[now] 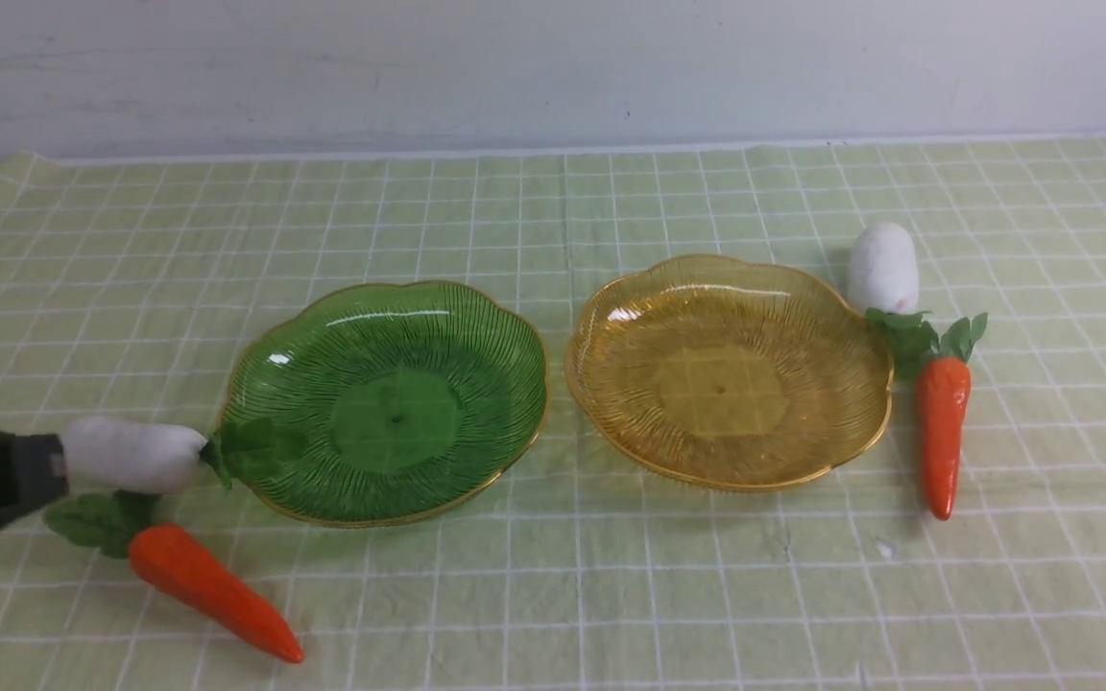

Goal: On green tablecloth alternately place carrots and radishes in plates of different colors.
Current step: 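Pick up the carrot and put it on the nearest plate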

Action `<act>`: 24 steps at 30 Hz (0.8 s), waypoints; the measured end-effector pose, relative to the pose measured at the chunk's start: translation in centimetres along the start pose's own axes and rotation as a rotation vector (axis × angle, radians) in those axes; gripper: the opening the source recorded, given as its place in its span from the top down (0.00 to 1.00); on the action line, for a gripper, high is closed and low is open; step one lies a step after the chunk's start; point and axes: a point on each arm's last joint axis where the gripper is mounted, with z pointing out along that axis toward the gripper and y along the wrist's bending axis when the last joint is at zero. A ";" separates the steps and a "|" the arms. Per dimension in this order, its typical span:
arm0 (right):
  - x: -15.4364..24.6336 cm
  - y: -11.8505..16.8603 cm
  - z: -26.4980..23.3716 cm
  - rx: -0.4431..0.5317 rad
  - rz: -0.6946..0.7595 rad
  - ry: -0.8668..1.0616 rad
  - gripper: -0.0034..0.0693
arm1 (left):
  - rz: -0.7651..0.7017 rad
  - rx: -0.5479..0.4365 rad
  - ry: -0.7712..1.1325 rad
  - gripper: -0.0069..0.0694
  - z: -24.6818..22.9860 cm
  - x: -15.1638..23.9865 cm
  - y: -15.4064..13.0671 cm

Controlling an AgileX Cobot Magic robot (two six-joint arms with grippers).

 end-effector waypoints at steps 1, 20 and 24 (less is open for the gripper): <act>0.0 0.0 0.0 0.000 0.001 -0.005 0.97 | -0.002 -0.006 0.025 0.92 0.5 -0.1 0.1; -4.7 11.2 5.1 -0.115 -0.439 0.573 0.97 | -0.216 -0.135 0.363 0.72 15.2 -1.4 2.7; -4.8 12.9 7.8 -0.131 -0.544 0.813 0.97 | -0.253 -0.170 0.402 0.50 16.8 -0.9 3.2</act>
